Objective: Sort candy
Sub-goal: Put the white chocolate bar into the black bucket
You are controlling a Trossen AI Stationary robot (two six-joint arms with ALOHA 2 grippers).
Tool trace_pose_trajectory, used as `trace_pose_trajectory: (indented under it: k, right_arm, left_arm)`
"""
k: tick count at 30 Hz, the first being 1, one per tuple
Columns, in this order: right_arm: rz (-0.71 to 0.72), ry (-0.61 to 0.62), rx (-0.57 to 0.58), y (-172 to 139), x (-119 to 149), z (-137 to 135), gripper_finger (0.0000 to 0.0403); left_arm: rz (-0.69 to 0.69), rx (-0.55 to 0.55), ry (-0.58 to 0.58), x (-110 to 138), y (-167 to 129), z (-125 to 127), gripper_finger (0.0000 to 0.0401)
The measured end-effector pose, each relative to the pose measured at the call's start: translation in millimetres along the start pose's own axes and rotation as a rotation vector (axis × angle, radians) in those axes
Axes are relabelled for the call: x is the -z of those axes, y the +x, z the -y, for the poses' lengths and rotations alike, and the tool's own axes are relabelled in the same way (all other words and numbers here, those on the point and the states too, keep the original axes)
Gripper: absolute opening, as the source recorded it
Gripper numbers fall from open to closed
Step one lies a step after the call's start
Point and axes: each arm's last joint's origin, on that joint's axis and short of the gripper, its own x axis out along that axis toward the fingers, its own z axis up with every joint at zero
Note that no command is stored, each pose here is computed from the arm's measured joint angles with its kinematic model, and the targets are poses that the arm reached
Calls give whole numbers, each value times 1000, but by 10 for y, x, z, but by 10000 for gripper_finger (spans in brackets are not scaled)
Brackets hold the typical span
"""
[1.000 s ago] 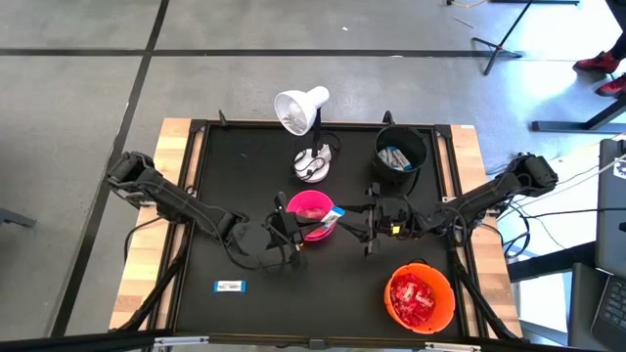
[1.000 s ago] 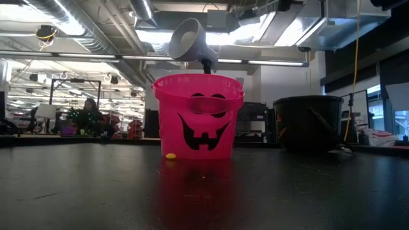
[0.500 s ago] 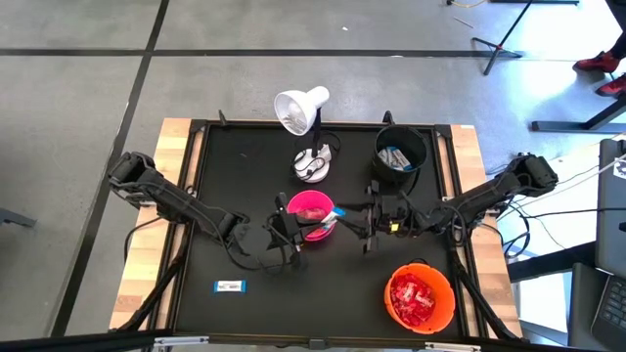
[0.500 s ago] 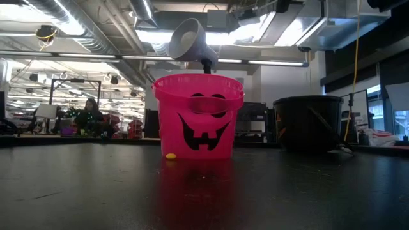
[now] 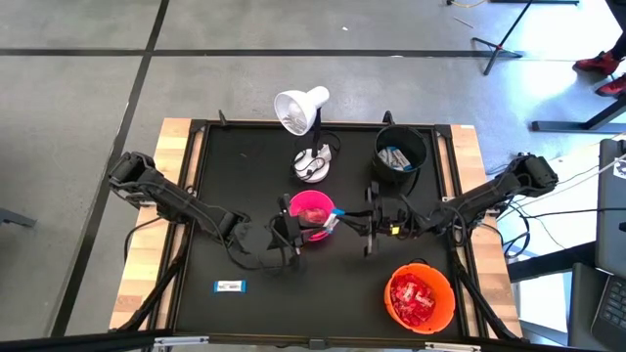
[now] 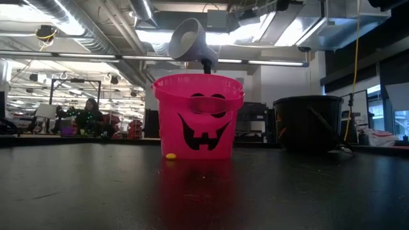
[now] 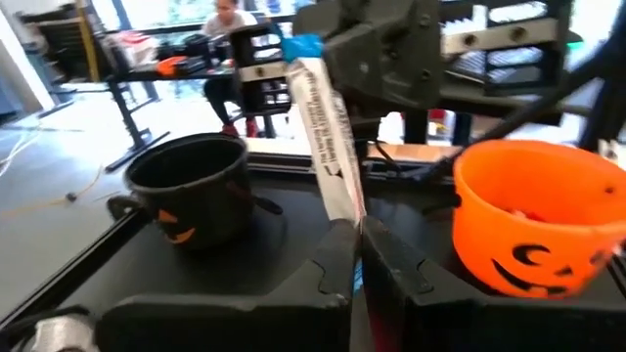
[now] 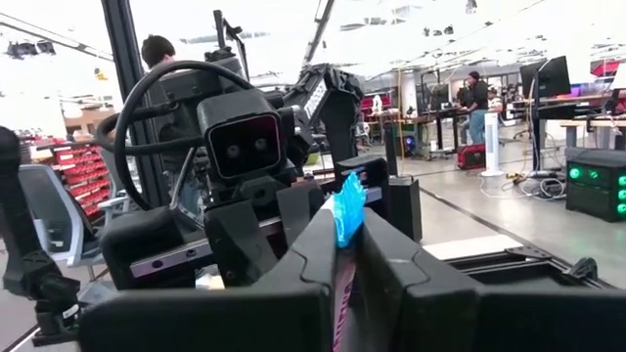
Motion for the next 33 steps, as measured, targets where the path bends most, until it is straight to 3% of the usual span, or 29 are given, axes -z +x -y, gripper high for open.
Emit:
trace_pose_trajectory:
  k: [6, 10, 15, 19, 26, 28, 33]
  right_arm:
    - [2, -24, -9, -2, -5, -3, 12]
    - [-2, -38, 20, -2, -3, 7, 8]
    - [-2, -72, 111, -14, -26, 37, 12]
    - [-21, -148, 338, -83, -128, 119, 12]
    - [-169, -387, 985, -330, -356, 323, 16]
    - [-245, -467, 1125, -376, -406, 386, 16]
    - [-380, -647, 1188, -393, -451, 516, 16]
  left_arm:
    - [-7, 21, 71, 8, -6, 11, 76]
    - [-25, -98, 197, -8, -139, 2, 134]
    - [25, -224, 197, -173, -463, 6, 184]
    - [54, -206, 180, -243, -742, 82, 204]
    - [57, -151, 163, -193, -956, 232, 208]
    - [45, -154, 155, -166, -964, 232, 208]
    - [34, -180, 140, -151, -915, 196, 208]
